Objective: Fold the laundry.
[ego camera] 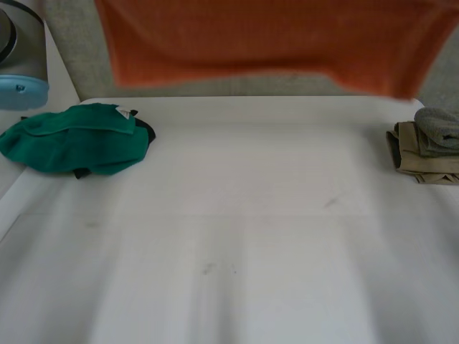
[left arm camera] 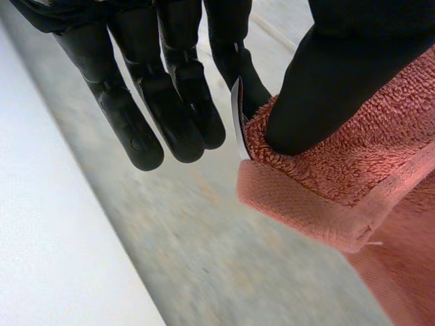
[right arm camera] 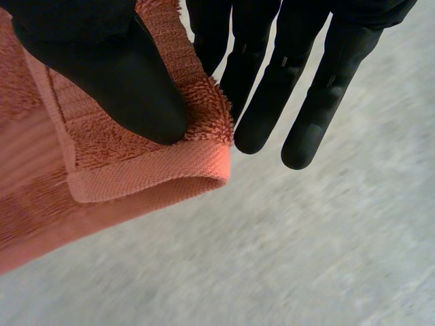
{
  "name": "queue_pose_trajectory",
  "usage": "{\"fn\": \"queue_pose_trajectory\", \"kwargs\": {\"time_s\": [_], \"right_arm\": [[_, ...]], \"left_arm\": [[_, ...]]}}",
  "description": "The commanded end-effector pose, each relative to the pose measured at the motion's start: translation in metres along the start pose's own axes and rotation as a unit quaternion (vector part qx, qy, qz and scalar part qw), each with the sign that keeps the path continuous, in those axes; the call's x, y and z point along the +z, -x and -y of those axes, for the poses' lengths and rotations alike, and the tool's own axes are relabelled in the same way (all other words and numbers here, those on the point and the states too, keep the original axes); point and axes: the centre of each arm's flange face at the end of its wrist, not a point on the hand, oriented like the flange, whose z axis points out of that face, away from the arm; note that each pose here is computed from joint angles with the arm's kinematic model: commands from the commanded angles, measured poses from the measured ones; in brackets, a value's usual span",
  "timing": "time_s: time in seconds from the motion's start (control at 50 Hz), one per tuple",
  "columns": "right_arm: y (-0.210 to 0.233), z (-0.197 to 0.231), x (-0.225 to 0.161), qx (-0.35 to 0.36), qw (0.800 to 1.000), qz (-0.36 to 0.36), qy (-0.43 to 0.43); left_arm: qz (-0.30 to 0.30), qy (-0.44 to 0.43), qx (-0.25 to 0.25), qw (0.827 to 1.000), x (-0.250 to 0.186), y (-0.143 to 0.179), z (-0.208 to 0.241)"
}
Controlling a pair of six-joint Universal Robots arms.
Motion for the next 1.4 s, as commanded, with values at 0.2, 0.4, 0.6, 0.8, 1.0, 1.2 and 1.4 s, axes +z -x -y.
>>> {"fn": "queue_pose_trajectory", "kwargs": {"time_s": [0.2,0.4,0.6,0.8,1.0,1.2,1.4], "right_arm": [[0.053,-0.043,-0.048,0.006,0.981,0.155,0.120],[0.122,-0.123,-0.109,0.000,0.926,0.282,0.250],[0.132,-0.141,-0.157,-0.005,0.878,0.348,0.330],[0.091,-0.123,-0.182,-0.032,0.845,0.381,0.374],[0.103,-0.139,-0.181,-0.039,0.864,0.359,0.349],[0.078,-0.137,-0.186,0.001,0.878,0.315,0.360],[0.044,-0.112,-0.197,0.033,0.883,0.329,0.332]], "left_arm": [[-0.046,0.200,0.020,0.979,-0.074,-0.013,-0.091],[-0.102,0.352,0.039,0.930,-0.156,-0.033,-0.170],[-0.148,0.467,0.055,0.870,-0.223,-0.038,-0.192],[-0.152,0.477,0.070,0.863,-0.241,-0.011,-0.148],[-0.182,0.427,0.054,0.884,-0.244,-0.022,-0.145],[-0.180,0.382,0.045,0.905,-0.239,-0.009,-0.116],[-0.270,0.369,0.093,0.885,-0.275,-0.002,-0.104]]}}
